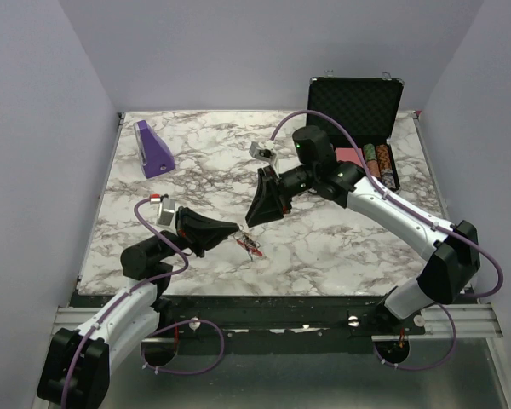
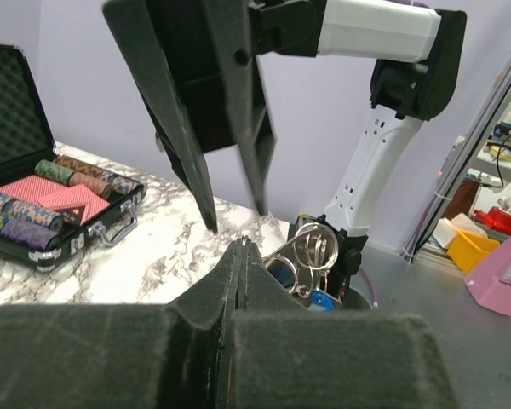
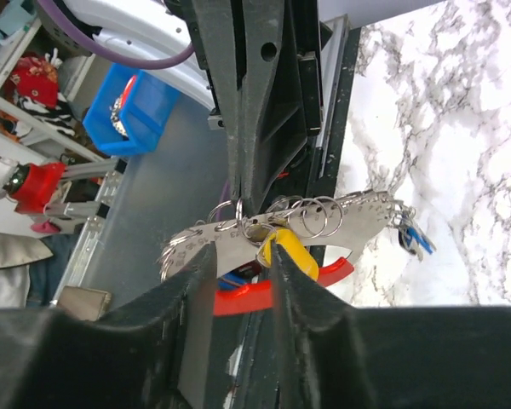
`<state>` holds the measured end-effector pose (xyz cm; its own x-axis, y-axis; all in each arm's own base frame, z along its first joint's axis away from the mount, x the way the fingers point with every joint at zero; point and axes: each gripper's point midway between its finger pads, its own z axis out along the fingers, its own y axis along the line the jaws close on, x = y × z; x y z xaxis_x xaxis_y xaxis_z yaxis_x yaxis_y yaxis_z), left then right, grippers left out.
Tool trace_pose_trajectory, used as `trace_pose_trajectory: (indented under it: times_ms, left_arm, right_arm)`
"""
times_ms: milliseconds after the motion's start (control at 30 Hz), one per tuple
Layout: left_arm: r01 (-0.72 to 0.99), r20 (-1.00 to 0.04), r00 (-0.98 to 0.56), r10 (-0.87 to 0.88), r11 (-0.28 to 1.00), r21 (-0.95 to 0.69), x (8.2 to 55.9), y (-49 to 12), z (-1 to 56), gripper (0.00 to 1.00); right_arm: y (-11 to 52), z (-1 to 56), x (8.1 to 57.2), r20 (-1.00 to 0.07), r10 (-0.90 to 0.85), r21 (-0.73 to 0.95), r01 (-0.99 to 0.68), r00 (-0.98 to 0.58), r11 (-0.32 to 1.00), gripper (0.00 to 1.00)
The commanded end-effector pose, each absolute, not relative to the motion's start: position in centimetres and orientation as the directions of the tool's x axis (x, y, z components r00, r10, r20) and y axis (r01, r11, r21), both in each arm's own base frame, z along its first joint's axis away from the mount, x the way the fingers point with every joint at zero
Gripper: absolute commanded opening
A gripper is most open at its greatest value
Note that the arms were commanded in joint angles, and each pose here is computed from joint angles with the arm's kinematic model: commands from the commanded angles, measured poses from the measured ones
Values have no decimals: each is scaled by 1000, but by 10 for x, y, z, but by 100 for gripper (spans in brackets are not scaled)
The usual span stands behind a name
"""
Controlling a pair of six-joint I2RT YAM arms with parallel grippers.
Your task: Put the keys on the keyring
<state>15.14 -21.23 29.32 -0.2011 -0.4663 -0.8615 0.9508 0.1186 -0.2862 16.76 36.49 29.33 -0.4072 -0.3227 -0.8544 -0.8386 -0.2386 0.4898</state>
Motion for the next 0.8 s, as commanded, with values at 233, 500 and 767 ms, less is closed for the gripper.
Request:
trace_pose_trajectory:
  times_ms: [233,500,767]
  left_arm:
    - [970,-875,-12,-483,206,-127,159,-199,297,0]
    - [878,-900,-89,-428,393,-274,250,-207,293,0]
    - [758,-907,-105,-408,558,-338,358,-233,295,0]
  right_arm:
    - [318,289,213,-900,-262,386,-916,-348,-112,64]
    - [275,256,252,-896,-248,364,-929,-369,66,68]
    - [248,249,272,-908,-197,348,-927,-371,142,72]
